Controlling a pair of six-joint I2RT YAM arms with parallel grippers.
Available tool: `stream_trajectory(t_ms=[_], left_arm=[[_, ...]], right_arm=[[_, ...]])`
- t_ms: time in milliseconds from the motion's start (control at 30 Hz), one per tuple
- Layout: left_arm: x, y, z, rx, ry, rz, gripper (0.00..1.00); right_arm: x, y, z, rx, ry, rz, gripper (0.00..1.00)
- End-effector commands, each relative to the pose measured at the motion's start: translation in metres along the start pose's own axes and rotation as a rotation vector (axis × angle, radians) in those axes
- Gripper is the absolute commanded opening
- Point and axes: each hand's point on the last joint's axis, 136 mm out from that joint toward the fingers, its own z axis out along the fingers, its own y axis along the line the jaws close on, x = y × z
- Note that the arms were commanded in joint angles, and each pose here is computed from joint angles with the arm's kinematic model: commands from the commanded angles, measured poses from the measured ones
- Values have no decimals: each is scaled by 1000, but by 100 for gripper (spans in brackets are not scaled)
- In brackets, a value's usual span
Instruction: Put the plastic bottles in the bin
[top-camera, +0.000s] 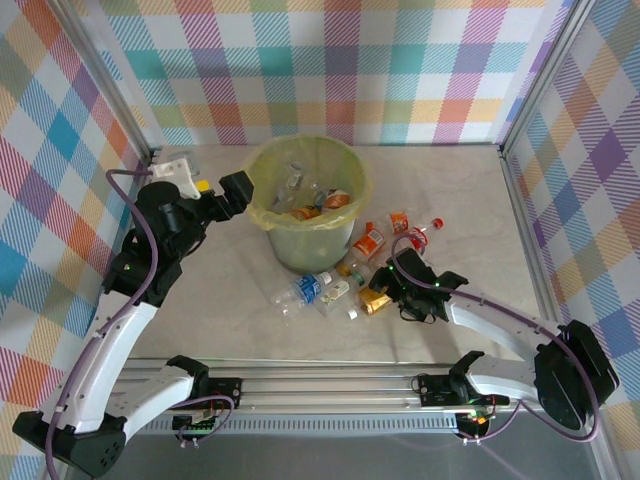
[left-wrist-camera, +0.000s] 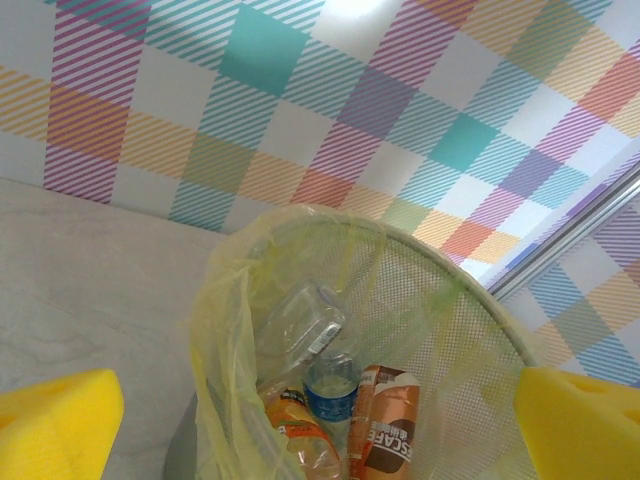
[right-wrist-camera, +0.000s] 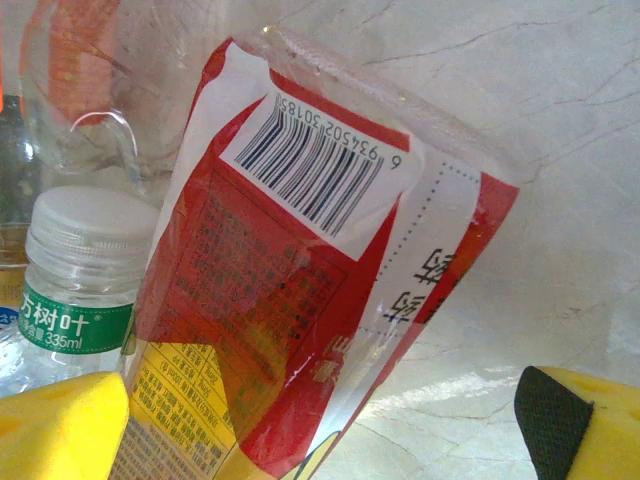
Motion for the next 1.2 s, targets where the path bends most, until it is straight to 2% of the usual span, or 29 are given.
stream_trajectory(t_ms=[0,433,900,1167], left_arm=[[-3,-4,2,17,-23,-6,100],[-1,-5,5,19,-8,2,100],[1,-5,5,23,-1,2,100],[2,-4,5,17,4,4,100]], right_arm=[[-3,3,0,7,-15,1,100],[-10,25,-14,-105,-37,8,100],[2,17,8,-51,18,4,100],[7,-4,13,16,22,1,100]])
